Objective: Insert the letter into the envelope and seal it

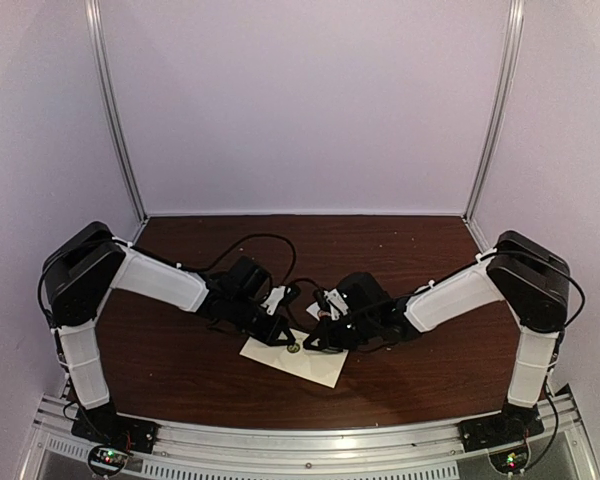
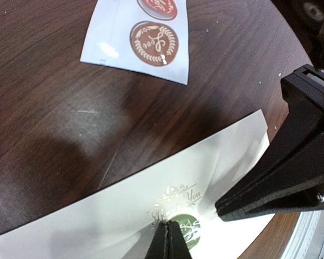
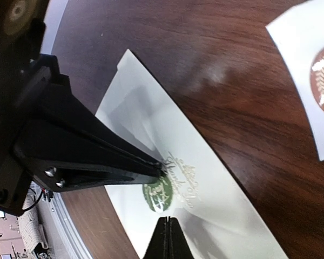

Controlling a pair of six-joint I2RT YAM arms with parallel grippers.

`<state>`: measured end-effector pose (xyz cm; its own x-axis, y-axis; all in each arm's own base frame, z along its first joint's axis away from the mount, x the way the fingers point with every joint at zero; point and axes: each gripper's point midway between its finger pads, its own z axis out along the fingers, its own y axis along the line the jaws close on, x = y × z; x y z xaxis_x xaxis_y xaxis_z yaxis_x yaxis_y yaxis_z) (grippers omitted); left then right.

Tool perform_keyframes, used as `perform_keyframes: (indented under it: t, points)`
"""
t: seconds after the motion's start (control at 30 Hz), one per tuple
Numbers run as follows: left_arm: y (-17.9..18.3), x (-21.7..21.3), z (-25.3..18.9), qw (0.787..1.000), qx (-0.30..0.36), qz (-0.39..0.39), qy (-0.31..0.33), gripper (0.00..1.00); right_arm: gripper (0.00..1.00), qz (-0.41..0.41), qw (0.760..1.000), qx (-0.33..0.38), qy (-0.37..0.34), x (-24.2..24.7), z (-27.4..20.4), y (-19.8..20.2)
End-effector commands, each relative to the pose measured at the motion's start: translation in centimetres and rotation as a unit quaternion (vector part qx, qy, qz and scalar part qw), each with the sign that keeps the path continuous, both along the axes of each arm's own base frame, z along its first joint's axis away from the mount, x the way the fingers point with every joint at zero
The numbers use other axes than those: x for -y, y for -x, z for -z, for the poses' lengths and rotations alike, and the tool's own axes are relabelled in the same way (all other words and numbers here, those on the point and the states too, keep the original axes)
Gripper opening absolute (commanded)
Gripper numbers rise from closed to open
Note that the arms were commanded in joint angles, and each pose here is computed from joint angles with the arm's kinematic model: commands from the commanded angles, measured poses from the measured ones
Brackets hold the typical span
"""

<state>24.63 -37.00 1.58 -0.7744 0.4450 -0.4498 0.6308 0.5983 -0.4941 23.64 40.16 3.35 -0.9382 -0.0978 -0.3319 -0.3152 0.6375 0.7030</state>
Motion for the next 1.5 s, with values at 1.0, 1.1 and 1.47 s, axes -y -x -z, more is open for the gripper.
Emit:
perform_keyframes:
  t: [1.0,1.1,1.47]
  points:
    - [1.3,-2.9,2.8,0.997,-0.018,-0.021,-0.073,0.0,0.0,0.012,0.997,-0.034,0.063,1.9,4.8,1.5]
    - [1.2,-3.0,2.6,0.997,-0.016,-0.024,-0.073,0.0,0.0,0.013,0.998,-0.029,0.059,1.7,4.2,1.2]
    - [-4.4,-4.9,-8.9,0.979,0.147,-0.139,-0.02,0.22,0.25,0.001,0.995,0.103,-0.019,2.1,-6.7,0.3]
